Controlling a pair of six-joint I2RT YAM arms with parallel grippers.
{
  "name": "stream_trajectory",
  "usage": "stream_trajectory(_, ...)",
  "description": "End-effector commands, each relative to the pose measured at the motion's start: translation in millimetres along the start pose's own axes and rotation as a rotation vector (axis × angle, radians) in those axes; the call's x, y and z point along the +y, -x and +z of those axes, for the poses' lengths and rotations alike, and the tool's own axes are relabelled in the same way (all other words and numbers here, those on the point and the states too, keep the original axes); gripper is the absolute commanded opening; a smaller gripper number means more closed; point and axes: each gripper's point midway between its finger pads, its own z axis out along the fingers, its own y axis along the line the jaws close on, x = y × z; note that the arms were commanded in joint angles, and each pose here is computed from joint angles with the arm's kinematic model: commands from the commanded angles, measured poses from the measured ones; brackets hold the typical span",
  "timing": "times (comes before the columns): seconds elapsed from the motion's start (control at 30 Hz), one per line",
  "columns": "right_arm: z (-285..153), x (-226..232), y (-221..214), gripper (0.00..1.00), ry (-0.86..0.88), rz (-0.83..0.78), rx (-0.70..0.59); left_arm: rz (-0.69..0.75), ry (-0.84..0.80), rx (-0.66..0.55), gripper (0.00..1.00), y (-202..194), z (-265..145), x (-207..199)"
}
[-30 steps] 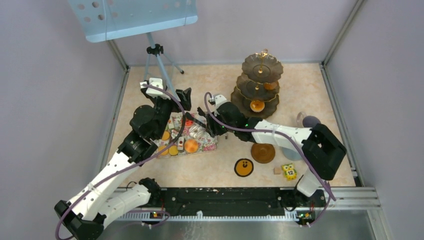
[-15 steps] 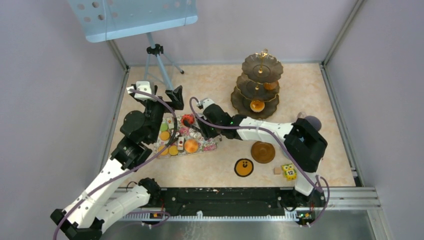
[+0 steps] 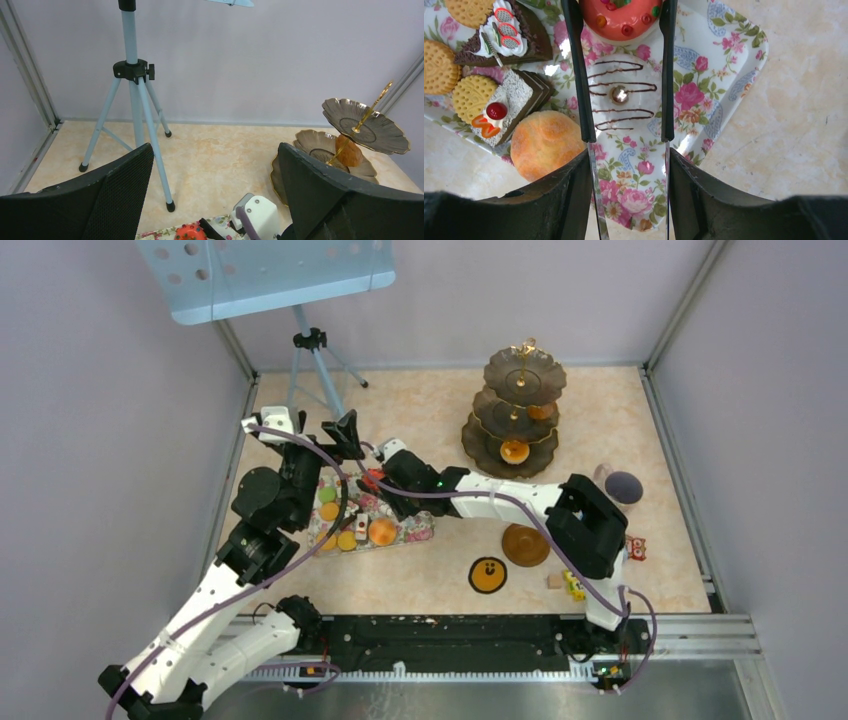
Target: Serve the afternoon tea
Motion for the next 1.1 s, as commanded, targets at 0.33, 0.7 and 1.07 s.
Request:
stream_trajectory(0.33, 9, 12, 28, 0.52, -0.035, -0.050, -0.052, -0.017, -0.004, -0.047, 0.99, 11, 0, 0)
stream_trajectory(0.7, -17, 7, 48, 0.35, -0.037, -0.020, -0.130, -0.015, -0.008, -0.039, 0.99, 8, 2, -1)
stream_trajectory(1.07, -79, -37, 60, 0.32, -0.154, 0.065, -0.267, -0.015, -0.014, -0.027, 0.99, 3, 5, -3)
